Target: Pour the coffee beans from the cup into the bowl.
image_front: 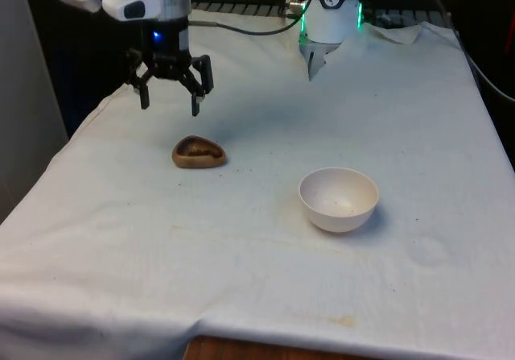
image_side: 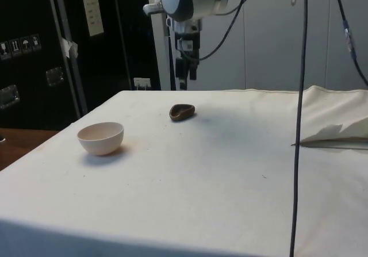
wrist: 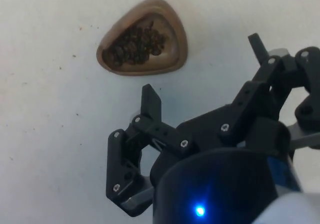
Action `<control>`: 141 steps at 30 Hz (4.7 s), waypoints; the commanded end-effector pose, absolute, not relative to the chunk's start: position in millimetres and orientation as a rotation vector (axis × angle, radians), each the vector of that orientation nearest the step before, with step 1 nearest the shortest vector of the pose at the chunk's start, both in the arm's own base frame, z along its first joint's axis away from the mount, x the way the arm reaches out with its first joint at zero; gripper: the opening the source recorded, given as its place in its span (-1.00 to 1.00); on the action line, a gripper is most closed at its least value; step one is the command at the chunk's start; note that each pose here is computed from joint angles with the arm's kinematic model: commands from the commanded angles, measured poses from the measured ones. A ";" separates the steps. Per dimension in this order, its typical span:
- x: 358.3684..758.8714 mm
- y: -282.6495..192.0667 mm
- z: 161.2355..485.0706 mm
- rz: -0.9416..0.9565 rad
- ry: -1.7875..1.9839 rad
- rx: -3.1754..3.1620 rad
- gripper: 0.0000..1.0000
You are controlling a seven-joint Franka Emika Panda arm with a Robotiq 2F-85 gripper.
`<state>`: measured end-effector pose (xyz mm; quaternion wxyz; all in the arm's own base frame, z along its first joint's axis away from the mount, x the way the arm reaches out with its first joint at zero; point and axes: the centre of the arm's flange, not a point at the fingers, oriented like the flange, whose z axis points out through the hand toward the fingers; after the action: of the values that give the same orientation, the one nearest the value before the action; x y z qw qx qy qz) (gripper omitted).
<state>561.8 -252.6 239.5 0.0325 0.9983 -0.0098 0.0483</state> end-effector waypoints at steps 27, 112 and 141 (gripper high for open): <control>571.7 -279.3 195.0 0.189 -0.029 3.167 1.00; 581.9 -296.8 169.3 0.141 -0.063 3.252 -0.99; 594.6 -285.3 231.2 0.224 -0.110 3.254 -0.99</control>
<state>596.2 -286.1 228.2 -0.0647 0.9948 -0.0313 0.0725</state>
